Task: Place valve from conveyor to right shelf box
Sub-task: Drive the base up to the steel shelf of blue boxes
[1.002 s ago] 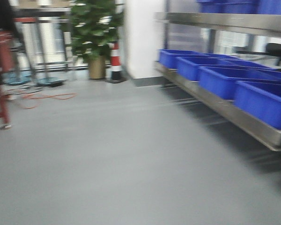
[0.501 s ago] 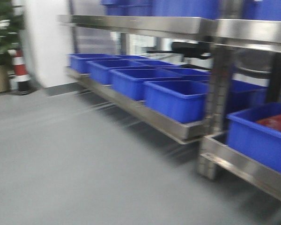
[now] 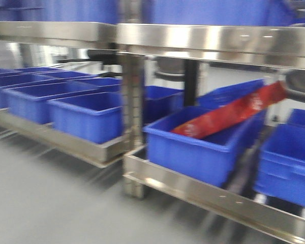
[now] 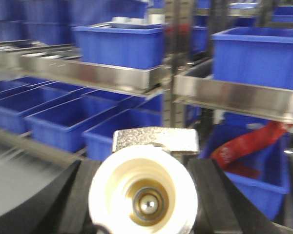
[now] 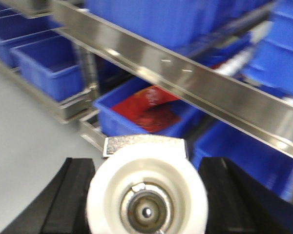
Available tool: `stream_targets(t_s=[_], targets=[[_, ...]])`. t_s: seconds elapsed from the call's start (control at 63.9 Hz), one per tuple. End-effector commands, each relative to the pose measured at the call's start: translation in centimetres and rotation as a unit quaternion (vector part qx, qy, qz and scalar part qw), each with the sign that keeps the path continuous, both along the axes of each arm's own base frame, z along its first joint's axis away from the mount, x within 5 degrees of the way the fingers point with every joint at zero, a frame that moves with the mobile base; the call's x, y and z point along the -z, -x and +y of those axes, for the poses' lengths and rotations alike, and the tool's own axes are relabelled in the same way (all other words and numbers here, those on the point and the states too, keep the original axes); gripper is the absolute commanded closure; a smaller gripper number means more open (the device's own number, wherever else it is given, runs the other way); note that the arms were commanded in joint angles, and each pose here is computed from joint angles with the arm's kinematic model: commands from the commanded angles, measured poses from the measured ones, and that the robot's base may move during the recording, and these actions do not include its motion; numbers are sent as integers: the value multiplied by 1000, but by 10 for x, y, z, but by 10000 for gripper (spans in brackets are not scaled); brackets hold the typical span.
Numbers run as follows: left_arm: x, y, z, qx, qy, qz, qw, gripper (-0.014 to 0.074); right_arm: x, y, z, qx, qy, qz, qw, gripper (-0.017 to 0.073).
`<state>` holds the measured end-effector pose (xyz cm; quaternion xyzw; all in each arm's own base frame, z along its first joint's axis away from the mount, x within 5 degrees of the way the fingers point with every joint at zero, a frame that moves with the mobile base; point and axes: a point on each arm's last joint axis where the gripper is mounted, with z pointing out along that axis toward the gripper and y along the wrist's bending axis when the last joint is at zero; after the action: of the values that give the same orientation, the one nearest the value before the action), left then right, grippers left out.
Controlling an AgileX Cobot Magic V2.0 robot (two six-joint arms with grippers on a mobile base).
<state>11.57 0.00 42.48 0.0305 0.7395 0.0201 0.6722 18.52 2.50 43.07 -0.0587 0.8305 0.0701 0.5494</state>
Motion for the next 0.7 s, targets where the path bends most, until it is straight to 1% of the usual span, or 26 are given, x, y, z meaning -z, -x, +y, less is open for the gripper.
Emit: stream_targets(t_s=[0.0, 0.689], targets=[[-8, 2, 0, 1, 7, -36, 999, 705, -14, 2, -2, 7, -2, -50, 999, 713], [-8, 2, 0, 1, 7, -36, 999, 705, -14, 2, -2, 7, -2, -50, 999, 713]])
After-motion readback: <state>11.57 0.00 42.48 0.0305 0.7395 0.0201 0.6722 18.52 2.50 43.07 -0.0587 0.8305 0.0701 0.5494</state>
